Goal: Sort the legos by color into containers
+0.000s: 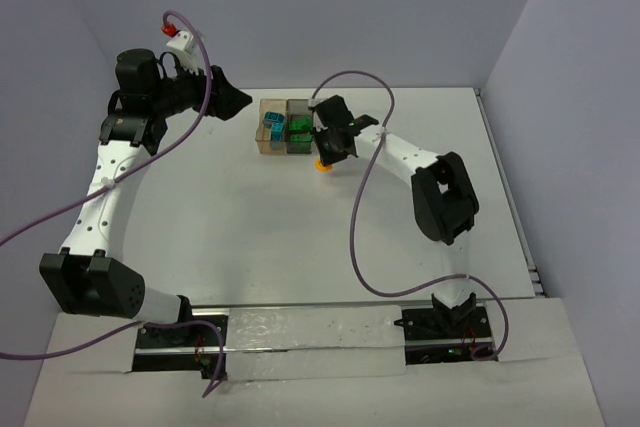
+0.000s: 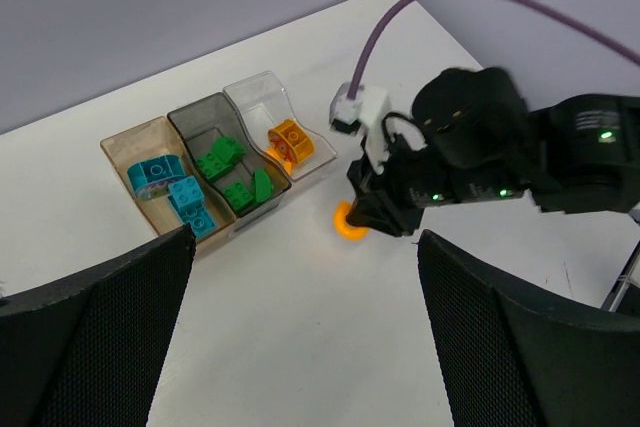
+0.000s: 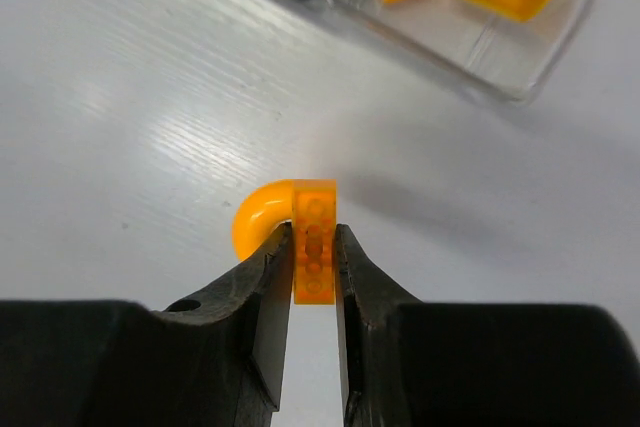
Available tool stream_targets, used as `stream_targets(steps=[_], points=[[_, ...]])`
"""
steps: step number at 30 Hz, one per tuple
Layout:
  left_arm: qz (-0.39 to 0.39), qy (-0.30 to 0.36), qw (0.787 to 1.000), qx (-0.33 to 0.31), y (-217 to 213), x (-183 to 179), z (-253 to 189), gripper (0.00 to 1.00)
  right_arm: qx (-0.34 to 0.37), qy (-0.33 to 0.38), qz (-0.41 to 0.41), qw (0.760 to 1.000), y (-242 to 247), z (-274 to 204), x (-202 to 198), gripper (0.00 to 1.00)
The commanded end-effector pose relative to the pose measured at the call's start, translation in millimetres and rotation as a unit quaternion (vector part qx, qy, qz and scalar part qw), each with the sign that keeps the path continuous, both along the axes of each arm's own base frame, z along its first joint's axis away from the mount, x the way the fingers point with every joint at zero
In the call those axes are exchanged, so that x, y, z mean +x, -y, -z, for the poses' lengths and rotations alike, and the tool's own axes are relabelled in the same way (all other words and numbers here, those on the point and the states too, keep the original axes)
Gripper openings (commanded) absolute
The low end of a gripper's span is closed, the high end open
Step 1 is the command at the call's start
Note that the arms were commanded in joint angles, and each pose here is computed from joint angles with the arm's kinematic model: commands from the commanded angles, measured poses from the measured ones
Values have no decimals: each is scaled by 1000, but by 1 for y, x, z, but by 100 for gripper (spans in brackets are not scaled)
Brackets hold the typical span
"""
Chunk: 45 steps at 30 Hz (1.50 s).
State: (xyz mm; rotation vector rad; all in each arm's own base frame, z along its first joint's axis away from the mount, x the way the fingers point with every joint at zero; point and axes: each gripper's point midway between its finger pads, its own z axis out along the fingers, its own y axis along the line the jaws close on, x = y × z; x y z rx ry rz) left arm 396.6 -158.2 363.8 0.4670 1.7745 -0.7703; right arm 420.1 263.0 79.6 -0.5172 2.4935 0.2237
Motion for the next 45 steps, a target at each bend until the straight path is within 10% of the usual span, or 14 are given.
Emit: stream_targets(steps=[1,15,33,45], points=[[-3,25,1000,-6,-2,-2,-20,99,33,100,3,994,0,-86,30,0],[-12,26,1000,-1,-5,-1,-18,99,32,146,68,986,15,-87,135,0],[-11,20,1000,-2,-3,6,-13,99,25,154,66,986,15,-50,169,6],[-12,15,1000,-2,-3,8,-13,99,26,166,60,984,13,-56,175,52]])
